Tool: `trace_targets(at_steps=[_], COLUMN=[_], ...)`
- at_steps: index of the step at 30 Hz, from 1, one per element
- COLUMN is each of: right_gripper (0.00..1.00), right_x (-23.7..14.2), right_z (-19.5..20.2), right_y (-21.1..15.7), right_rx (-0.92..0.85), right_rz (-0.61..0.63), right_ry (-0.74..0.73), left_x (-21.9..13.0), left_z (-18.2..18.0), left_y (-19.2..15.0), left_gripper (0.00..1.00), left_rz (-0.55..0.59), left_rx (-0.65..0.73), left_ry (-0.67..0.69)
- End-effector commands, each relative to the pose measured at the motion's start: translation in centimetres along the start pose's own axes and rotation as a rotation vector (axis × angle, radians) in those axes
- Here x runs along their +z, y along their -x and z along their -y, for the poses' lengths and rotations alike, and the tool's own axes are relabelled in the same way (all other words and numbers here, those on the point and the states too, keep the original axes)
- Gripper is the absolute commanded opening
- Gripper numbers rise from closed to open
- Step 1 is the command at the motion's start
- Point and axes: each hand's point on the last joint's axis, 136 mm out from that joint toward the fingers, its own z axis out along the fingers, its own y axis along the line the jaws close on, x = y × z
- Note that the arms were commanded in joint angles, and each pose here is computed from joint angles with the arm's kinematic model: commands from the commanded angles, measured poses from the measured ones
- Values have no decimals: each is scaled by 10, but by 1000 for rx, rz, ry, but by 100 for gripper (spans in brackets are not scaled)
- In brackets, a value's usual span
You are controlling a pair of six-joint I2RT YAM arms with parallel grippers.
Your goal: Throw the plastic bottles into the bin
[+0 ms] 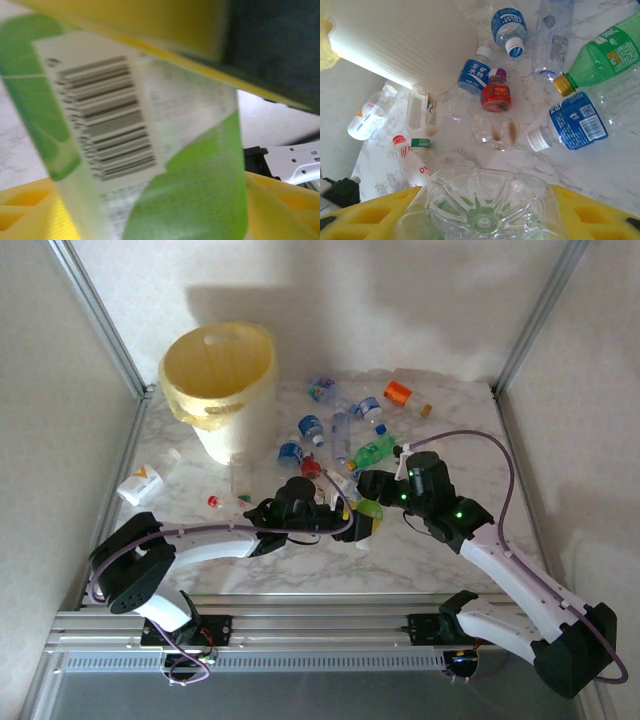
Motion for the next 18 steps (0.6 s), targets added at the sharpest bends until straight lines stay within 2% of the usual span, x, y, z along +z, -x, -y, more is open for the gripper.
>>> trace_targets(at_steps=[1, 5, 7, 13, 18], right_gripper=[57, 59, 62, 85, 96], right_x=[-1, 1, 1, -1, -3], right_z=[-20, -23, -23, -31, -19], right_y=[9, 8, 8, 6, 7], right_rx=[-30, -35, -37, -60, -62], right_rz=[22, 8, 12, 15, 34], right_ry=[73, 86, 86, 139, 80], left_x=[-3, -6, -9, -24, -49], left_z=[0, -2, -5, -14, -34], left_y=[6, 7, 8, 16, 35], left_gripper=[64, 56, 55, 52, 51], left_rz=[20, 24, 29, 72, 121], left_rx=[10, 10, 12, 15, 24], left_ry=[-23, -12, 3, 44, 158])
